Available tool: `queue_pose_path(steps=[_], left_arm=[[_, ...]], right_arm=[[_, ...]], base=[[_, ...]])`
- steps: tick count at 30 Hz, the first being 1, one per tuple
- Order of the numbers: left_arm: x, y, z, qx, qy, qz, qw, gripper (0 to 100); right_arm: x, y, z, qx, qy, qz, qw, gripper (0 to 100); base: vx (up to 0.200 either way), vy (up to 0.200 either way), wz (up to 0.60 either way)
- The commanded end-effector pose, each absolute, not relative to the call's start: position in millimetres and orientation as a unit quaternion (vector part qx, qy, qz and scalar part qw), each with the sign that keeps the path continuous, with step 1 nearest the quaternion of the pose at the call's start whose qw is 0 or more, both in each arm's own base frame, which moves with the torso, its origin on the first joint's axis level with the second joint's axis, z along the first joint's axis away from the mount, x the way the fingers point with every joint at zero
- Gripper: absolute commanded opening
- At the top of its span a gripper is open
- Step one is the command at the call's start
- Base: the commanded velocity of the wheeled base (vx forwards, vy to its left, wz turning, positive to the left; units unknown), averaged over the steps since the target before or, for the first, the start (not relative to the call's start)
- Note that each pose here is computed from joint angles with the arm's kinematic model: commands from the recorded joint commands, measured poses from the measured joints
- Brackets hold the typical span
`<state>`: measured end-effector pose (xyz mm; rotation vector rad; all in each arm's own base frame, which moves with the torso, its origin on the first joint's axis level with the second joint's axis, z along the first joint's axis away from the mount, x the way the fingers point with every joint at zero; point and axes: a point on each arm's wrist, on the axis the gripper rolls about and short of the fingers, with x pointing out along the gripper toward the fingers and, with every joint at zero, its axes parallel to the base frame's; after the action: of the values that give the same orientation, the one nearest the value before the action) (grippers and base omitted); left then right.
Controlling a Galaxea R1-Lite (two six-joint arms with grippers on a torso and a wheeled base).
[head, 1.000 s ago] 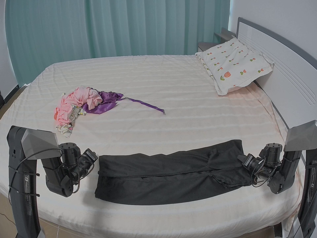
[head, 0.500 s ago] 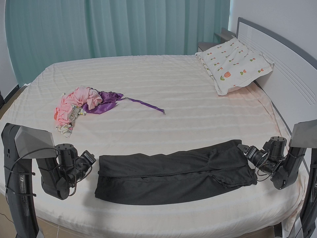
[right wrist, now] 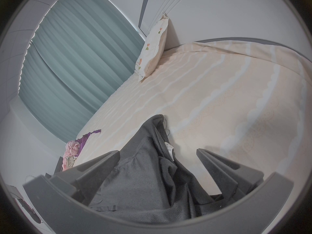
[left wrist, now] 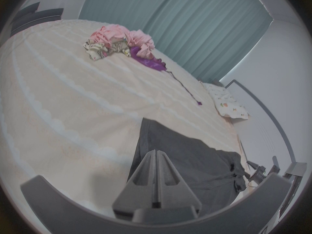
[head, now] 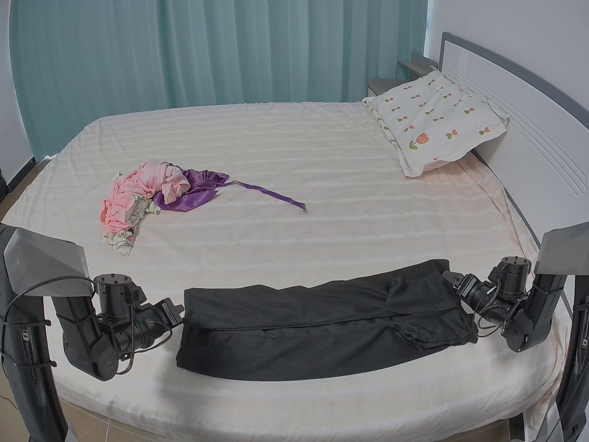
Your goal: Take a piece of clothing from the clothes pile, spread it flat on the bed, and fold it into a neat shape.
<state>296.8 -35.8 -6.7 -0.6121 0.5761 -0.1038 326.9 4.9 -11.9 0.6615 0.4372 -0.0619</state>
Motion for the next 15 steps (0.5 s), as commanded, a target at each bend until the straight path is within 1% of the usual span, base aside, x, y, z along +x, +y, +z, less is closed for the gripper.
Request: queue_pose_path(steps=[1,2,4,7,12,13,15], left_arm=[[315,-39,2,-0.288,0.296,-0.041,0.910,0],[315,-39,2,-0.288,0.296,-0.041,0.910,0],[320,-38,10,-0.288,0.323,-0.033,0.901,0],[319,-36,8,-0.291,0.336,-0.055,0.894,0],[320,-35,-1,-0.261,0.348,-0.072,0.898,0],[319,-34,-5,-0.232,0.353,-0.080,0.903,0],[318,-33,-6,-0.220,0.354,-0.083,0.905,0]], right_arm=[[326,5,-13,0.322,0.216,-0.030,0.921,100],[326,5,-13,0.322,0.216,-0.030,0.921,100],[326,6,-13,0.322,0.217,-0.030,0.921,100],[326,6,-13,0.322,0.216,-0.029,0.921,100],[326,5,-13,0.324,0.217,-0.025,0.921,100],[325,5,-13,0.324,0.217,-0.025,0.921,100],[325,5,-14,0.324,0.218,-0.025,0.920,100]], base=[[0.000,0.000,0.00],[0.000,0.000,0.00],[0.000,0.000,0.00],[0.000,0.000,0.00],[0.000,0.000,0.00],[0.000,0.000,0.00],[0.000,0.000,0.00]])
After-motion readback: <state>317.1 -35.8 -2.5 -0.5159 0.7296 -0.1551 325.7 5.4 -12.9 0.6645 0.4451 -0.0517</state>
